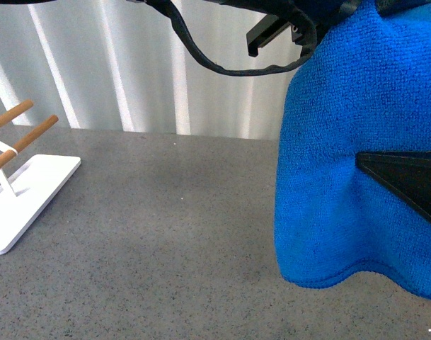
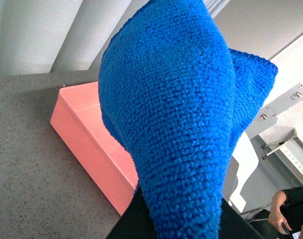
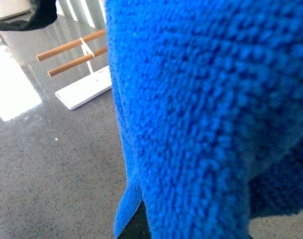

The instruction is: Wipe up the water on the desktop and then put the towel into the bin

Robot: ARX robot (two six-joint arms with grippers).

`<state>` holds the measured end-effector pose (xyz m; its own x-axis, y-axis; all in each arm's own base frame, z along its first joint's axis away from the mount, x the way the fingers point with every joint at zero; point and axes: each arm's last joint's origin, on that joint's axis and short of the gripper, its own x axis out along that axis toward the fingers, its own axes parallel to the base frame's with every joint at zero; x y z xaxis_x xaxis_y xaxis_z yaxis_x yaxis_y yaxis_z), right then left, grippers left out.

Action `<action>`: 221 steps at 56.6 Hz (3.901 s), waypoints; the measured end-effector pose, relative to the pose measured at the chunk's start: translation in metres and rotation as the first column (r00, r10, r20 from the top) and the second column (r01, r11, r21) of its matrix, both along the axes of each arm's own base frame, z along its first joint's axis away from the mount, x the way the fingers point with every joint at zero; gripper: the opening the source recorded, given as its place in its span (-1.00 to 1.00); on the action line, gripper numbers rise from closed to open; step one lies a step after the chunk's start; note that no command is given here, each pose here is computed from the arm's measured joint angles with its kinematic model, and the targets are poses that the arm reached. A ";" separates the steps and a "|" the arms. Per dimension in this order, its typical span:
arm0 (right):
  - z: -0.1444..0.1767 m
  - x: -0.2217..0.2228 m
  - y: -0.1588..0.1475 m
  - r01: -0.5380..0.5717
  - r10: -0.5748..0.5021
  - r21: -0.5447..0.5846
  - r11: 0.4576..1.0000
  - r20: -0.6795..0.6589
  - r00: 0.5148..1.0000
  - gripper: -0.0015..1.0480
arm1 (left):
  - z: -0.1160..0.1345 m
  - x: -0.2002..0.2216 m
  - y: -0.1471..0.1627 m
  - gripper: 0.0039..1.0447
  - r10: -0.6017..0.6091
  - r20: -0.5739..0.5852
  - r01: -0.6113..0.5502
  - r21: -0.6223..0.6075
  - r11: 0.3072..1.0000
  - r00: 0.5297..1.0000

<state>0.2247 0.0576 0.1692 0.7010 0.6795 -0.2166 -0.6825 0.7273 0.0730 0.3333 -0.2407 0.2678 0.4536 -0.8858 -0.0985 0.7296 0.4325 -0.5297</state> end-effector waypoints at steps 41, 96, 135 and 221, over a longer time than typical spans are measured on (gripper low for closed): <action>0.012 -0.001 -0.019 0.089 -0.087 0.085 0.992 -0.022 0.996 -0.93 | -0.046 0.029 0.118 0.91 0.199 -0.037 -0.184 0.251 0.950 0.979; 0.001 0.005 -0.020 0.153 -0.147 0.069 0.986 -0.088 0.985 -0.93 | -0.081 -0.134 0.293 0.88 0.265 0.047 -0.262 0.395 0.881 0.963; -0.001 0.007 -0.016 0.179 -0.173 0.049 0.983 -0.096 0.980 -0.93 | -0.103 -0.186 0.255 -0.93 0.732 0.510 -0.888 0.174 0.426 0.451; 0.002 0.008 0.000 0.175 -0.176 -0.015 0.984 -0.098 0.980 -0.93 | -0.096 -0.237 0.241 -0.93 0.731 0.520 -0.889 0.149 0.432 0.442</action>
<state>0.2324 0.0575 0.1711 0.7841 0.5465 -0.2941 -0.5340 0.8356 0.1290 0.0964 0.0001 0.1717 0.9998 0.0008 0.0216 -0.0007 1.0000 -0.0017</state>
